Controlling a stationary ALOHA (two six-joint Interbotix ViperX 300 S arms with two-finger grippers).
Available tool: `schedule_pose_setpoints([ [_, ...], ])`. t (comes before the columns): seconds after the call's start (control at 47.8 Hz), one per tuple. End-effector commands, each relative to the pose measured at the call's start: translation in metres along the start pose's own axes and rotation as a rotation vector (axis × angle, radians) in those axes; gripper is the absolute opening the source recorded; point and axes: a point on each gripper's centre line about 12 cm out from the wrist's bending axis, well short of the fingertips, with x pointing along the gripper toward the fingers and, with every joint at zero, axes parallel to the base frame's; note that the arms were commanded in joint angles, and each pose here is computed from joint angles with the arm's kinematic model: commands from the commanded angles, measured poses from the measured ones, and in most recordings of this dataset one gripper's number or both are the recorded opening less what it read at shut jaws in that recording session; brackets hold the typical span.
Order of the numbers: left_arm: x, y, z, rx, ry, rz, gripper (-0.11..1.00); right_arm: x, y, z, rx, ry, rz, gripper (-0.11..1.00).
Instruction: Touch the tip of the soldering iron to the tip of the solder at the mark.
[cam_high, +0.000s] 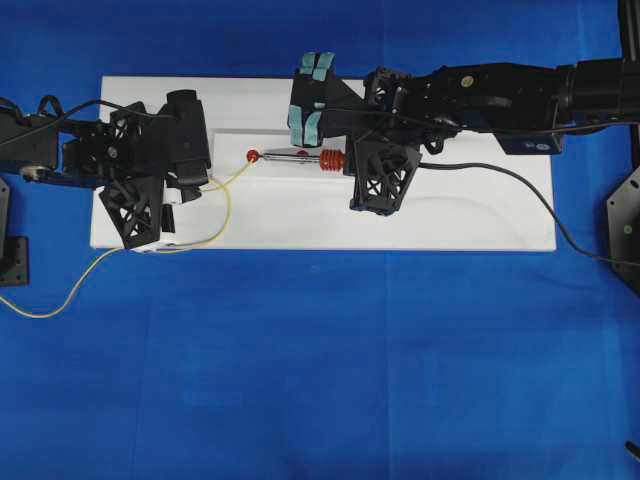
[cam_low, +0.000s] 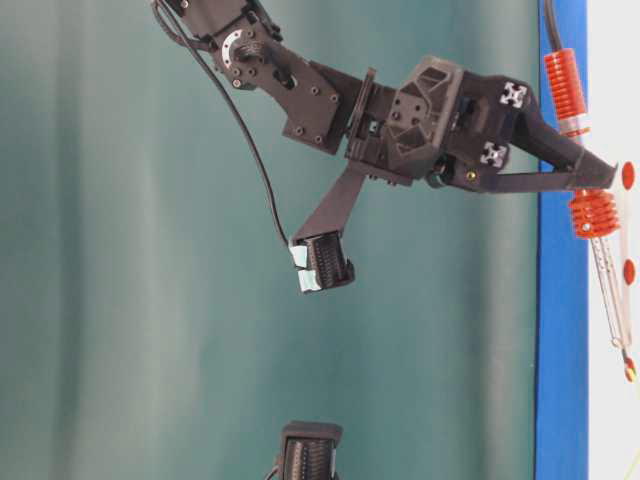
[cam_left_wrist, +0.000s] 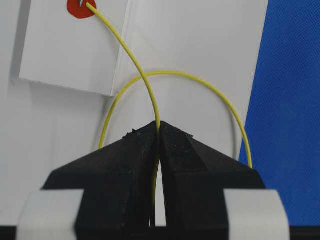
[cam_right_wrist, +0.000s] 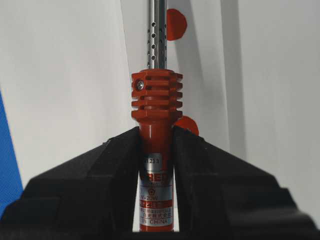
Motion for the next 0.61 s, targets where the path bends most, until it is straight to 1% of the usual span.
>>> schedule_pose_setpoints([
  [0.0,-0.004,-0.0012,0.0106,0.003,-0.034,-0.003,0.0,-0.0097,0.0008,0.0112,-0.004,-0.041,0.002,0.06],
  [0.586,-0.0049,-0.0014,0.0133,0.004,-0.041,-0.004,0.0,-0.0096,0.0015,0.0112,-0.007,-0.041,0.003,0.06],
])
